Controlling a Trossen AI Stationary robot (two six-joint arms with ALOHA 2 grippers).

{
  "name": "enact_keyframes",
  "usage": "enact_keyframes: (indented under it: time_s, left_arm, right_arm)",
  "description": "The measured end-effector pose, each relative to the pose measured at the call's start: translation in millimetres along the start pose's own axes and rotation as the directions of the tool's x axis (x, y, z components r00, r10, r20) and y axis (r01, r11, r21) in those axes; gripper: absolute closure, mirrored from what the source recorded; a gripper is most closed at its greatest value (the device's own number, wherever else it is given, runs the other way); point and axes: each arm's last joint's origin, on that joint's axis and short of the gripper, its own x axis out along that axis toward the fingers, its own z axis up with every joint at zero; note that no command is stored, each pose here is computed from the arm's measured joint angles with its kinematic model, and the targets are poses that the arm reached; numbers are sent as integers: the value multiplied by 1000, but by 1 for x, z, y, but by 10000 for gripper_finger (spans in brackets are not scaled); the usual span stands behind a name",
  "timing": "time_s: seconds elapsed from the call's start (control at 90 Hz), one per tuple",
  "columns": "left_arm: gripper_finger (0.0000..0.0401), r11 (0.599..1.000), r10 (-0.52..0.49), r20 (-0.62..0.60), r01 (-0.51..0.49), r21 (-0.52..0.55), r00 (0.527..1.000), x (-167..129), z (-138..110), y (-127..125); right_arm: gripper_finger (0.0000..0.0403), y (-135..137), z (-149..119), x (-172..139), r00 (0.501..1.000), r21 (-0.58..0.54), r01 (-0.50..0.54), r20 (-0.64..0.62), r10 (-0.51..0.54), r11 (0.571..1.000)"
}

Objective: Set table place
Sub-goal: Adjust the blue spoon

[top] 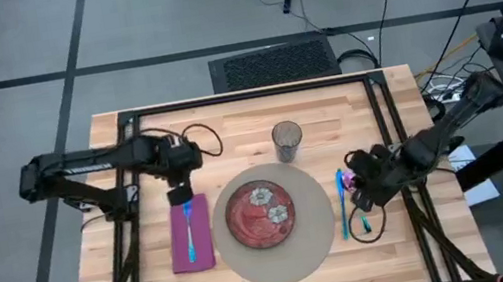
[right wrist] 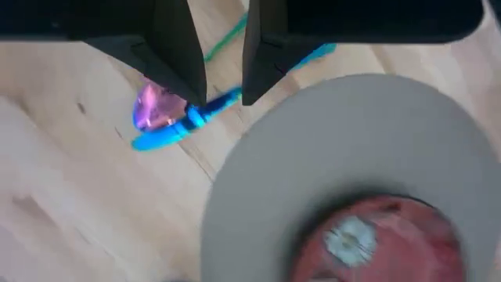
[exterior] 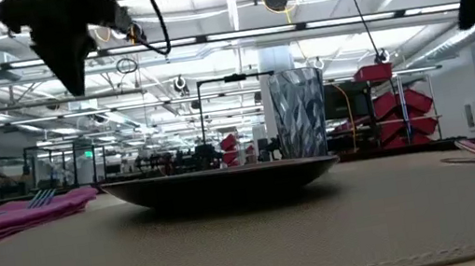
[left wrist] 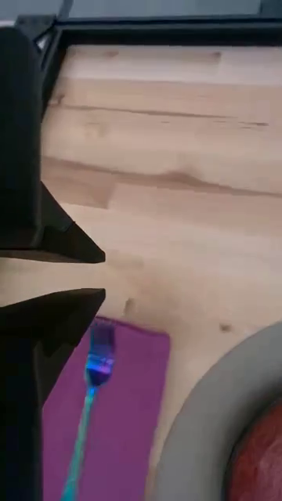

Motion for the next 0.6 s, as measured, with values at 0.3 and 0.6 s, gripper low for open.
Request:
enact_keyframes:
  time_s: [0.3,0.6]
  left_arm:
    - [351,999,-12,113,7,40,994,19,-3,-18]
    - [351,994,-20,155,3,108,988,17,-2,-30]
  right_arm:
    - [330,24,-13,45,963,65,187,-209,-170,980]
    - [330,33,-22,76,902,94,346,-307,-304,933]
